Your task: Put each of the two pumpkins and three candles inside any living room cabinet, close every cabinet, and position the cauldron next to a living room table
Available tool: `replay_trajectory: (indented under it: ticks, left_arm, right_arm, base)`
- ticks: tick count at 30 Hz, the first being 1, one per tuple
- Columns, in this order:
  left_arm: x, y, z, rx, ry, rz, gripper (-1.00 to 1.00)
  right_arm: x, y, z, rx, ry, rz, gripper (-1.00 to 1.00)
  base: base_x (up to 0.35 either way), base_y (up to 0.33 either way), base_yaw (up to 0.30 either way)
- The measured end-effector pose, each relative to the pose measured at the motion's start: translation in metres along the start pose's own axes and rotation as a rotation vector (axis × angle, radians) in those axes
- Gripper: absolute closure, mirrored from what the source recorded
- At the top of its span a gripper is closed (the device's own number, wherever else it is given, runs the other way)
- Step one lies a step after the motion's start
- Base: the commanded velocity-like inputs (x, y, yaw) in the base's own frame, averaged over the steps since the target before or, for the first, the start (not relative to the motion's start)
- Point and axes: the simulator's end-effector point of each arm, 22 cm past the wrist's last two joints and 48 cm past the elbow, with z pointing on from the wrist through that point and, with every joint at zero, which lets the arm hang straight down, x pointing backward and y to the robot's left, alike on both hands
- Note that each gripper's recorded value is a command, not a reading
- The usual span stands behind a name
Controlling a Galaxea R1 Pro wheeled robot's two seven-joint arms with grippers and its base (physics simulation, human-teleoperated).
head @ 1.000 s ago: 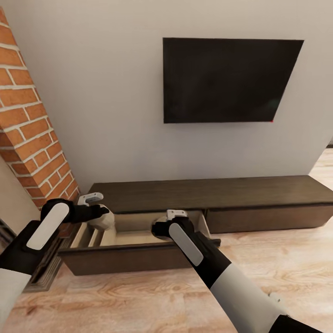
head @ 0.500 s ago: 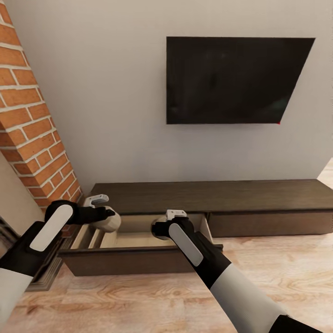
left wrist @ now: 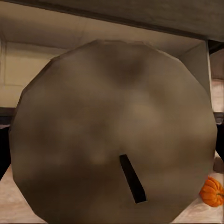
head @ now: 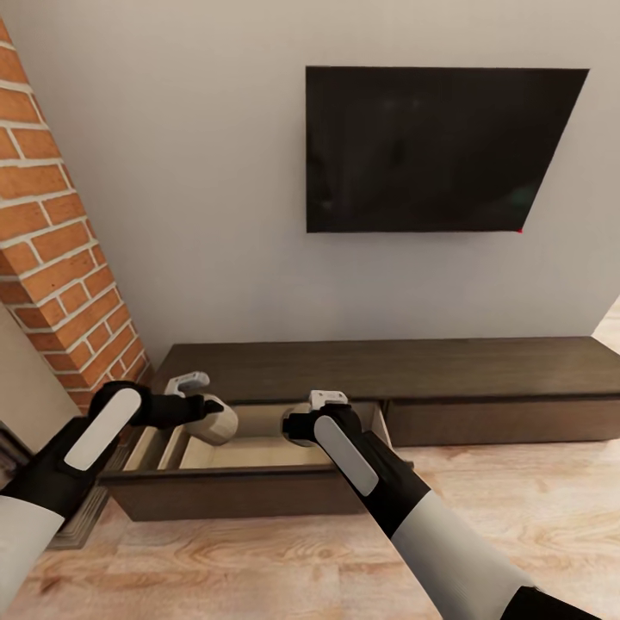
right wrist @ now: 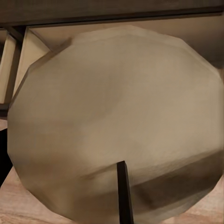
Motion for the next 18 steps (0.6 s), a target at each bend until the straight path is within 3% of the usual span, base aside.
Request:
replay_trajectory:
  ticks: [8, 13, 18]
  left_arm:
    - [0.0065, 0.0045, 0.005, 0.001, 0.02, -0.014, 1.0]
    - [0.0075, 0.0045, 0.0056, 0.001, 0.023, -0.013, 1.0]
    - [0.0075, 0.004, 0.0059, 0.003, 0.023, -0.013, 1.0]
  right_arm:
    - [0.0, 0.0001, -0.0002, 0.0, 0.0, 0.0, 1.0]
    - [0.0003, 0.0, -0.0002, -0.001, 0.001, 0.002, 1.0]
    - [0.001, -0.0005, 0.0004, 0.0, 0.003, 0.002, 1.0]
  base:
    - [0.123, 0.032, -0.024]
    - [0.253, 0.145, -0.206]
    - [0.103, 0.055, -0.237]
